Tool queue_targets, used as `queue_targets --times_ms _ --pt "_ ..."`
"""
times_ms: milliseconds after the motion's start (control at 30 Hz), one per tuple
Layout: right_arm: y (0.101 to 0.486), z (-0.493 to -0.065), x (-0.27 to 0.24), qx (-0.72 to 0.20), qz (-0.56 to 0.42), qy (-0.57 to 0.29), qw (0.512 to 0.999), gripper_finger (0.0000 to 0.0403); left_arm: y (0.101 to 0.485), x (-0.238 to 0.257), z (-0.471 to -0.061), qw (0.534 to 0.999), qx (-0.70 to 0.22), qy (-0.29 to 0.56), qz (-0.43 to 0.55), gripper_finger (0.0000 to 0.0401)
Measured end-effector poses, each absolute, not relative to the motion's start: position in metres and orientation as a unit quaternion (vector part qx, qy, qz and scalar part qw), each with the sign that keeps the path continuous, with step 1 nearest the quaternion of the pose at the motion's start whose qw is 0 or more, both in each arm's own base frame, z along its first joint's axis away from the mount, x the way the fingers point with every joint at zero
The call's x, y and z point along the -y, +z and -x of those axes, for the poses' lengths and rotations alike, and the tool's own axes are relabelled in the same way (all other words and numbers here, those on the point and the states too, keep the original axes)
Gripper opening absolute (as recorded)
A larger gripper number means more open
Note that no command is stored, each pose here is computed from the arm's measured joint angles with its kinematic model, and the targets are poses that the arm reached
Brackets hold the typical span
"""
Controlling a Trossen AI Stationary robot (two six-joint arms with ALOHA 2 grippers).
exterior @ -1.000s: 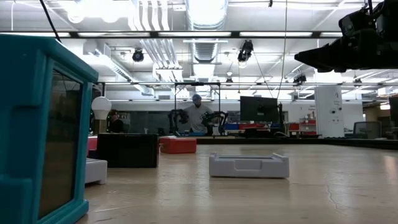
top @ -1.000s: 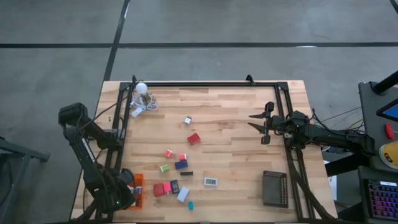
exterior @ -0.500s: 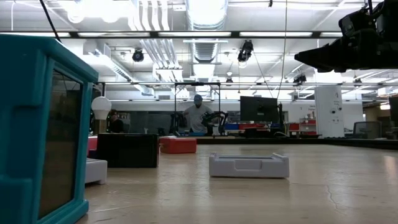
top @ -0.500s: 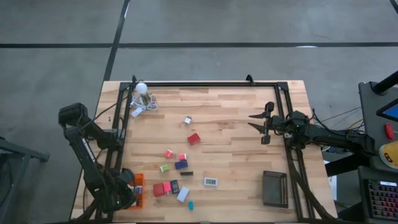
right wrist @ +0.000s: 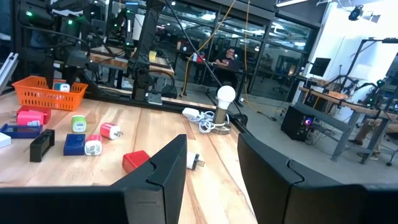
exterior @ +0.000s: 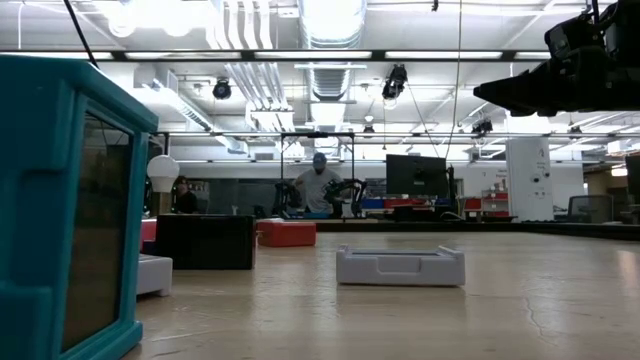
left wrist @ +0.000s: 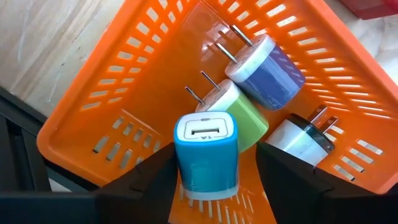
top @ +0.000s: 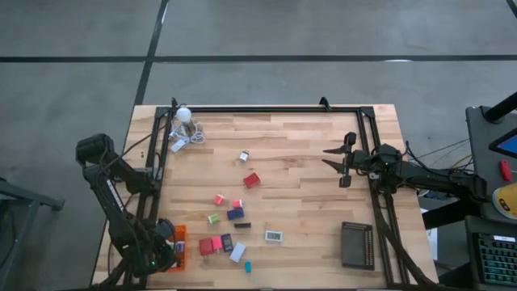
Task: Pick & Place Office items
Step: Put the green charger adapter into the orange bin
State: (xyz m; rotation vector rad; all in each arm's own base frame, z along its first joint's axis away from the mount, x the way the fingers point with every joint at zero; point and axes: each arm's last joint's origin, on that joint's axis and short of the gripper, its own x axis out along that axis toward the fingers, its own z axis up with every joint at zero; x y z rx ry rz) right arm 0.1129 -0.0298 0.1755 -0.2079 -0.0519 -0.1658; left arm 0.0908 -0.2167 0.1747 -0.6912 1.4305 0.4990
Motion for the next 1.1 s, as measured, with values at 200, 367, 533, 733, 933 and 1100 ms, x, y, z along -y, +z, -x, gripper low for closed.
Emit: queue_targets --times_ms 200,367,533,733,933,1100 --pt "0.175 -0.113 0.030 0.026 0.104 -0.083 0.991 0.0139 0.178 0.219 -0.092 0.673 -0.635 0.215 0.312 0.0220" --pt "0.175 -0.113 0.030 0.026 0.104 -0.083 0.991 0.0139 0.181 0.221 -0.093 0.673 -0.635 0.210 0.316 0.0221" --pt "0.175 -0.113 0.030 0.026 0.104 -0.083 0.991 0.0139 0.184 0.222 -0.093 0.674 -0.636 0.208 0.313 0.0220" --pt "0.175 -0.113 0.030 0.026 0.104 -0.083 0.991 0.0139 0.193 0.220 -0.093 0.674 -0.636 0.213 0.309 0.0220" --pt "0.175 -0.113 0.030 0.026 0.104 -0.083 0.991 0.0139 0.205 0.213 -0.096 0.691 -0.613 0.215 0.318 0.0220" --pt "0.175 -0.113 0.030 0.026 0.104 -0.082 0.991 0.0139 0.214 0.200 -0.104 0.720 -0.585 0.207 0.311 0.0220"
